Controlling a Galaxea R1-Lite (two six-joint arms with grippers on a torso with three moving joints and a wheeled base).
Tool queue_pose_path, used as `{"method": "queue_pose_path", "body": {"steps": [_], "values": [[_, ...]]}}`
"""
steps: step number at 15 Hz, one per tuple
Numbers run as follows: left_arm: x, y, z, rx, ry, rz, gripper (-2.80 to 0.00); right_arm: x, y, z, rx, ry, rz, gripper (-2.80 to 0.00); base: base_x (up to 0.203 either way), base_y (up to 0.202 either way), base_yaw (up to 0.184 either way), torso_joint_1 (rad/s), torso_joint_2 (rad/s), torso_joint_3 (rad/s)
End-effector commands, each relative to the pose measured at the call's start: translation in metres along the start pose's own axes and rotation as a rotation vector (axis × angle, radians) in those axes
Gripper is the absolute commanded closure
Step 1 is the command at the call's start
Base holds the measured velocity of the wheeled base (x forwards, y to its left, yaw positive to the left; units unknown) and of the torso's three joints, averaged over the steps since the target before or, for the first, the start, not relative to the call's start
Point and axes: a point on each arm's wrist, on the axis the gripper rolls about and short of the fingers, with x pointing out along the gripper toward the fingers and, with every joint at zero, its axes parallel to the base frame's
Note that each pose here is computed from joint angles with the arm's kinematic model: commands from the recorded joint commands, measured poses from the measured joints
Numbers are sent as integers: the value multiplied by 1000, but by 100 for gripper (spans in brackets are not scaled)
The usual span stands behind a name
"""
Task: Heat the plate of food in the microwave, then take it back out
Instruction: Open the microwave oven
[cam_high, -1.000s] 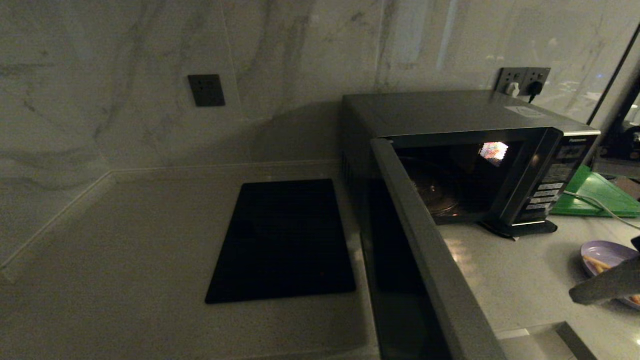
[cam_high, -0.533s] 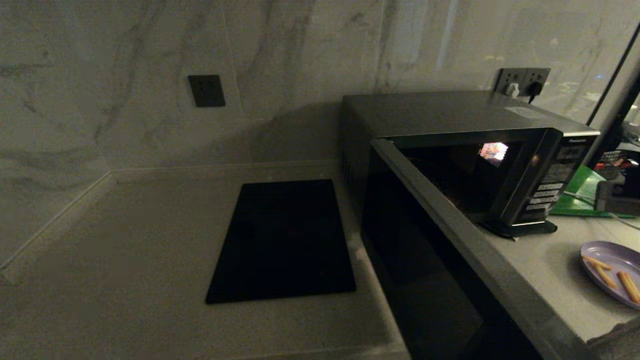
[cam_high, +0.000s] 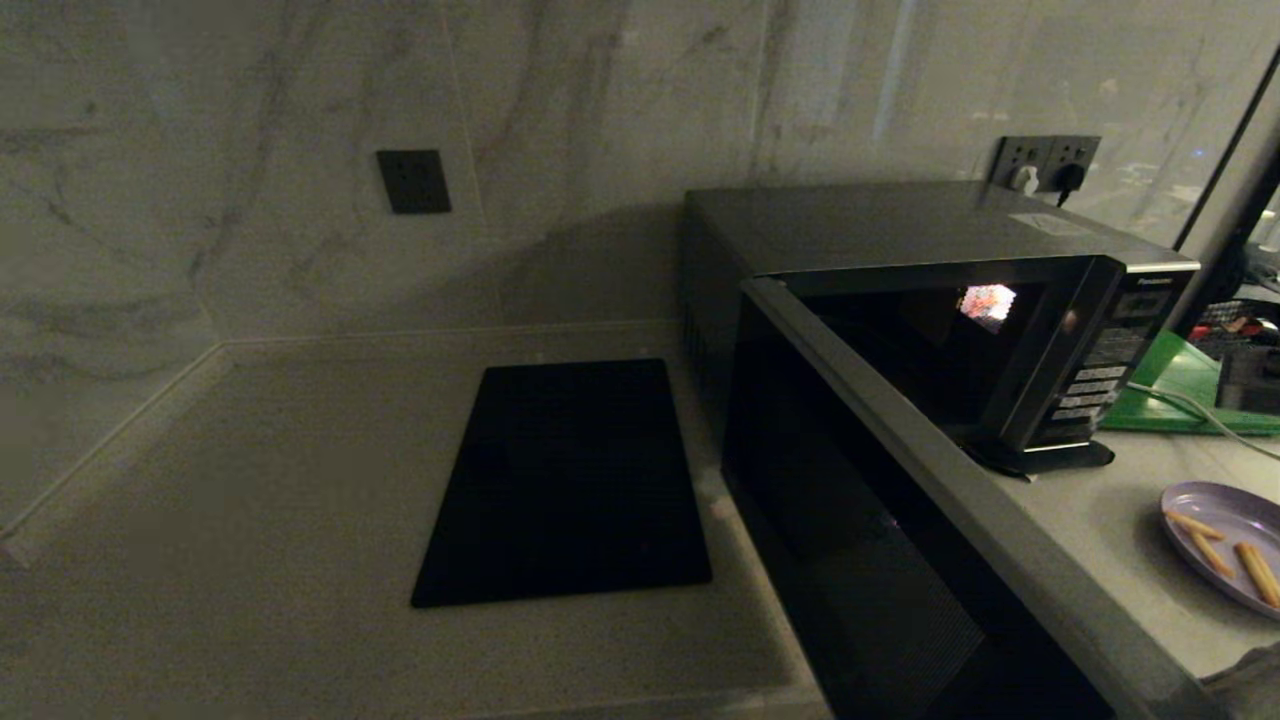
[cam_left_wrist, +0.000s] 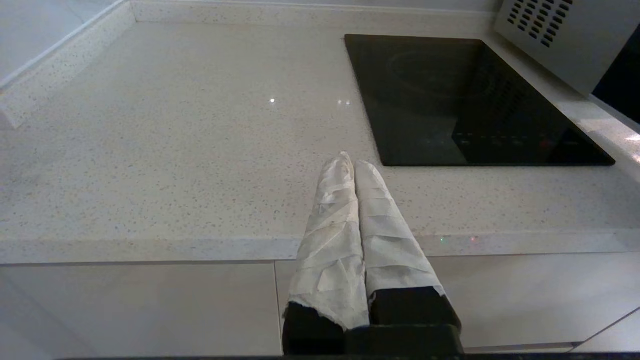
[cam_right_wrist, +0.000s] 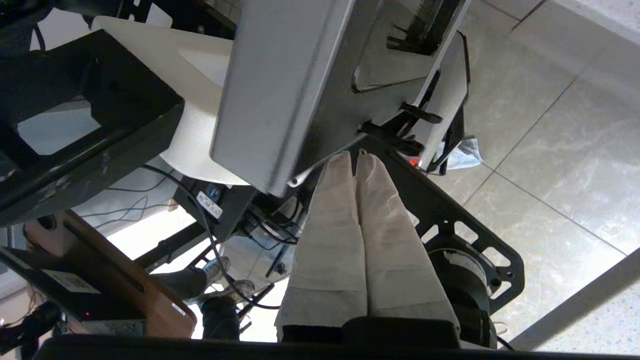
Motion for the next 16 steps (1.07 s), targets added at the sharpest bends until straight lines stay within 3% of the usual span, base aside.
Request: {"method": "queue_pose_path", "body": {"steps": [1, 4, 7, 10, 13, 16], "values": [[0, 0, 0, 0, 1, 1, 0, 0, 0, -1, 3, 6, 0, 0, 0, 0, 0, 0, 0, 0], [0, 0, 0, 0, 1, 1, 0, -4, -3, -4, 20, -15, -12, 0, 0, 0, 0, 0, 0, 0], [0, 0, 0, 0, 1, 1, 0, -19, -21, -9, 153, -110, -76, 0, 0, 0, 0, 0, 0, 0], [0, 0, 0, 0, 1, 1, 0, -38, -48, -17, 362, -266, -200, 0, 0, 0, 0, 0, 0, 0], [0, 0, 0, 0, 1, 1, 0, -60, -80, -29, 609, -446, -393, 0, 0, 0, 0, 0, 0, 0], [0, 0, 0, 0, 1, 1, 0, -73, -123, -38, 929, -584, -518, 0, 0, 0, 0, 0, 0, 0]]}}
